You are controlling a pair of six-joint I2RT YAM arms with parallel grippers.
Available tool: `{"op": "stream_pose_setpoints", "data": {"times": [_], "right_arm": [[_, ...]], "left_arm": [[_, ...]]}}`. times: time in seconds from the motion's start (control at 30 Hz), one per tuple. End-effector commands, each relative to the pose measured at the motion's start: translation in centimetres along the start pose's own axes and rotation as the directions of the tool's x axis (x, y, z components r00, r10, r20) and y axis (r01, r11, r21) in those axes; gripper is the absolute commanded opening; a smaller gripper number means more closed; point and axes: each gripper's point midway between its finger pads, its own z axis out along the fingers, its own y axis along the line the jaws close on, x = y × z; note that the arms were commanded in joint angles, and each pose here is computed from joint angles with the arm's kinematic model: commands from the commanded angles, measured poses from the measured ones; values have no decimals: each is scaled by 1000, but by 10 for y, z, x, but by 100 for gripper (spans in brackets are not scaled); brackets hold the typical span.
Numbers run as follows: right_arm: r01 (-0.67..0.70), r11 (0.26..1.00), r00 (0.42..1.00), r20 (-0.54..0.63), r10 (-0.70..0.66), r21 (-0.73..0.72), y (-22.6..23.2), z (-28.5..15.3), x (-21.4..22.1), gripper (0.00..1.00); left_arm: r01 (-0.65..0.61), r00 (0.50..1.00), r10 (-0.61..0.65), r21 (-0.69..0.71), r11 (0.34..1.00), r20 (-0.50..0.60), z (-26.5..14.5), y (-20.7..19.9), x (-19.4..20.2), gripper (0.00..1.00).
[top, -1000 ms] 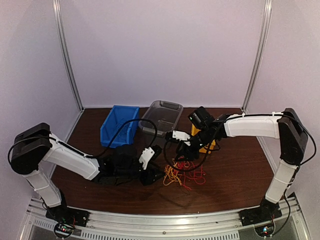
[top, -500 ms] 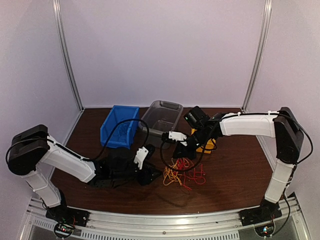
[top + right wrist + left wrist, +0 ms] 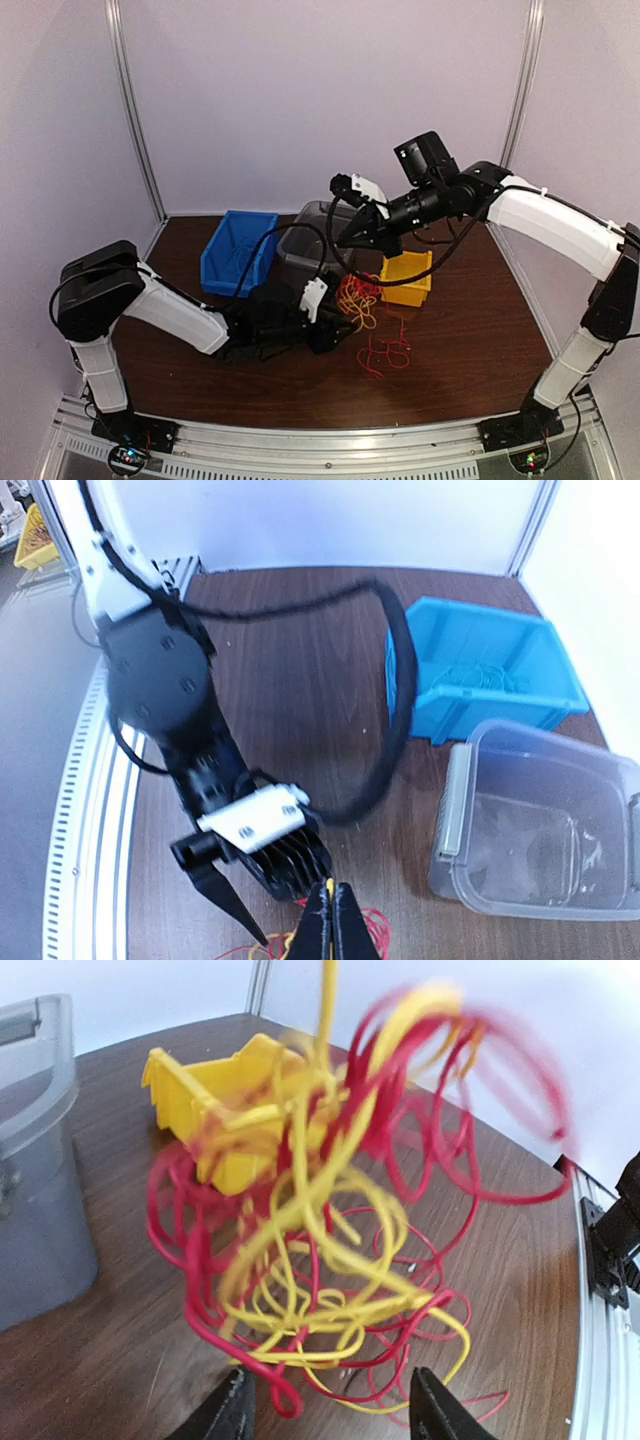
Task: Untangle the cables
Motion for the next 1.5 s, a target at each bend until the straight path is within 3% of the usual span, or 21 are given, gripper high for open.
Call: {"op": "stream_pose_setpoints", "data": {"times": [0.0, 0.17, 0.27, 0.33, 0.57, 0.7, 0.8, 0.9, 1.0, 1.03, 1.17, 1.37, 1.47], "right_arm": [[43, 999, 988, 151, -39, -24, 20, -46, -64, 0], [108, 993, 946, 302, -116, 45, 23, -101, -124, 0], [114, 992, 930, 345, -127, 57, 25, -118, -139, 0], [117, 992, 928, 350, -129, 53, 27, -122, -140, 0], [103, 994, 926, 361, -110, 36, 33, -125, -137, 0], [37, 999, 962, 272, -37, 6, 25, -84, -86, 0], [36, 999, 972, 234, -30, -18, 33, -77, -64, 0], [39, 999, 966, 255, -38, 3, 35, -85, -70, 0], [18, 1000, 970, 244, -12, -24, 32, -75, -68, 0], [7, 999, 970, 242, 4, -45, 32, -71, -68, 0], [-42, 993, 958, 279, 72, -112, 34, -66, -82, 0], [-49, 988, 954, 287, 91, -149, 36, -60, -91, 0], [-48, 988, 953, 288, 90, -150, 38, -60, -90, 0]], "left_arm": [[-60, 998, 58, 72, 996, 25, 27, -13, -12, 47], [-48, 997, 44, 64, 997, 64, 22, -9, -7, 25], [-46, 991, 38, 56, 997, 127, 5, -8, -15, 17], [-39, 987, 31, 43, 998, 158, -10, -6, -16, 2], [-30, 979, 33, -16, 999, 199, -52, 0, -25, 0], [17, 971, 16, -136, 991, 238, -83, 17, -40, 7], [72, 964, 5, -281, 957, 266, -114, 42, -43, 6], [23, 951, 55, -247, 969, 304, -136, 31, -56, 14], [-59, 949, 104, -156, 986, 299, -126, 8, -74, 42], [-85, 947, 118, -118, 989, 300, -120, -2, -81, 46], [-187, 912, 177, -9, 982, 371, -101, -41, -113, 52], [-174, 886, 182, -56, 983, 426, -69, -45, -147, 57], [-187, 892, 190, -47, 981, 410, -50, -47, -148, 49]]}}
